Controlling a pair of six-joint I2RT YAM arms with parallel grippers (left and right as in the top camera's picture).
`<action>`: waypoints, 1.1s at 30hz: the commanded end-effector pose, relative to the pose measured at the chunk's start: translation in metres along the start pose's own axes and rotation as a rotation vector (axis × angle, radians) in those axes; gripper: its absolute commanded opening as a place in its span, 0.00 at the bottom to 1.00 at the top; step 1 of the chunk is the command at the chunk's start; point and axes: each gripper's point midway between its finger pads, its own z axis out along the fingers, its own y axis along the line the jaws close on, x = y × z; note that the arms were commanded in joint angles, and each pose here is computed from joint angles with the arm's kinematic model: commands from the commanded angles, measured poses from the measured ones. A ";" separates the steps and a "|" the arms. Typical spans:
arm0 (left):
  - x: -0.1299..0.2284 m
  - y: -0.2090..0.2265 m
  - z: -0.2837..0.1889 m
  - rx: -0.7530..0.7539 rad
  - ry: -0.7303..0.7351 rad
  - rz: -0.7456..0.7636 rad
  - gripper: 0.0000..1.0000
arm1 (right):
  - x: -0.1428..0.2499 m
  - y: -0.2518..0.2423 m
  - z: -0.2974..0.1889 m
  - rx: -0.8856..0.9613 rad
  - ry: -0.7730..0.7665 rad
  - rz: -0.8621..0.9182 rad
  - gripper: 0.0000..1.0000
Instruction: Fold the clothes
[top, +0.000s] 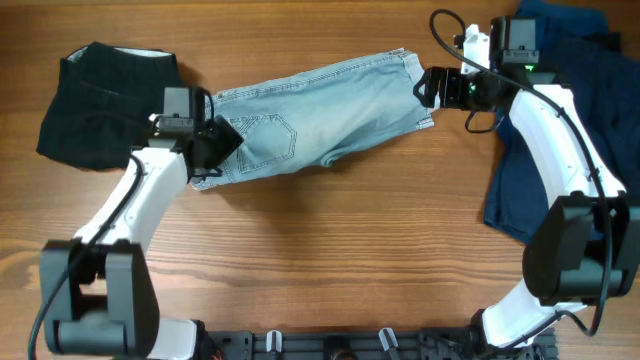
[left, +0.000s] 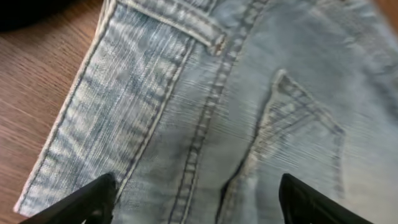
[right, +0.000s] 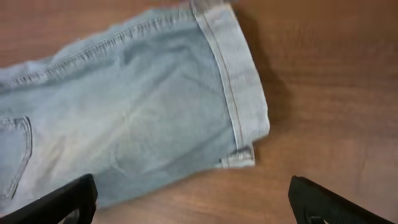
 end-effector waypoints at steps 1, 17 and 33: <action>-0.016 -0.005 -0.004 0.018 -0.039 -0.003 0.82 | -0.015 0.023 0.006 -0.049 -0.051 -0.075 0.90; -0.009 0.003 0.010 0.053 0.086 -0.145 0.72 | -0.014 0.026 0.102 -0.101 -0.058 -0.012 0.04; -0.029 -0.019 -0.019 0.249 0.162 -0.125 1.00 | 0.110 -0.051 0.106 0.295 0.386 0.299 0.04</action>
